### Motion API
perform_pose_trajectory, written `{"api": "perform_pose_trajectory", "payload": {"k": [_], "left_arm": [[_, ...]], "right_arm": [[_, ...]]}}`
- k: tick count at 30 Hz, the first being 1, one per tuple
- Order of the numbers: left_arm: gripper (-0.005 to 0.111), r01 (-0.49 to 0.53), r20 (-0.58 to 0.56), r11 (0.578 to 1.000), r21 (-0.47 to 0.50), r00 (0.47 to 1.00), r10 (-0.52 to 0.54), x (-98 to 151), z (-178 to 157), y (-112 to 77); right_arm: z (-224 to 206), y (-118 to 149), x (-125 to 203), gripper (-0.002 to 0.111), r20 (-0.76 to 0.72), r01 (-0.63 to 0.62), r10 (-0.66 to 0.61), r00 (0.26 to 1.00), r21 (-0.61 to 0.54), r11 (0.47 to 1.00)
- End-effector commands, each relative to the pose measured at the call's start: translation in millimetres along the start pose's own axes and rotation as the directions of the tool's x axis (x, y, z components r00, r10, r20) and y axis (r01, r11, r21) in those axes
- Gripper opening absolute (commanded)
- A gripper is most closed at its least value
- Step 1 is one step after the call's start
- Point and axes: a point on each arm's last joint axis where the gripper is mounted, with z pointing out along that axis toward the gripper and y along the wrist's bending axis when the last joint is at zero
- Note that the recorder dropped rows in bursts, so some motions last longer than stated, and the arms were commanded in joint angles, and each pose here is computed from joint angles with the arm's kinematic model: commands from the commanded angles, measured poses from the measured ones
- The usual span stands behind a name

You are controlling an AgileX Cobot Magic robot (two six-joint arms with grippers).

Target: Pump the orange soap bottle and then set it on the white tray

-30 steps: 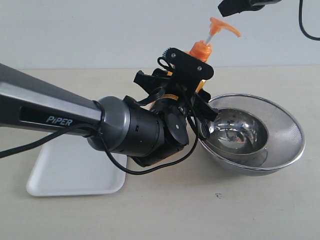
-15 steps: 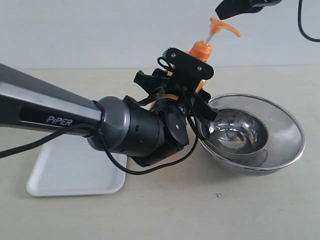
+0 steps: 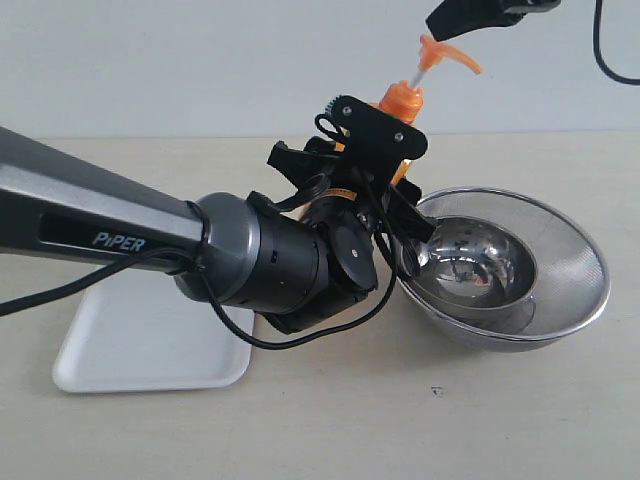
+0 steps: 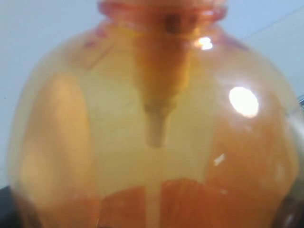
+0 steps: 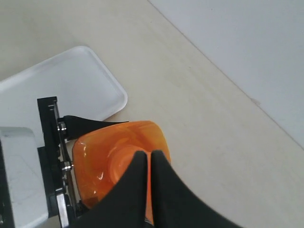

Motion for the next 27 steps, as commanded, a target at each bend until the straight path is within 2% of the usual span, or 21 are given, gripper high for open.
{"api": "perform_pose_trajectory", "payload": {"k": [1,17,27], "left_arm": [[0.005,-0.001,0.061,1.000,-0.012,0.998,0.002,-14.5,-3.6,1.4],[0.005,-0.001,0.061,1.000,-0.012,0.998,0.002,-14.5,-3.6,1.4],[0.005,-0.001,0.061,1.000,-0.012,0.998,0.002,-14.5,-3.6,1.4]], "right_arm": [[0.0,1.6,-0.7,0.000,0.001,0.000,0.000,1.000,-0.016,1.000],[-0.1,3.8,0.4,0.000,-0.012,-0.004,0.003,1.000,-0.041,0.999],[0.0,-2.3,-0.6,0.000,-0.001,0.012,-0.012,1.000,0.027,1.000]]}}
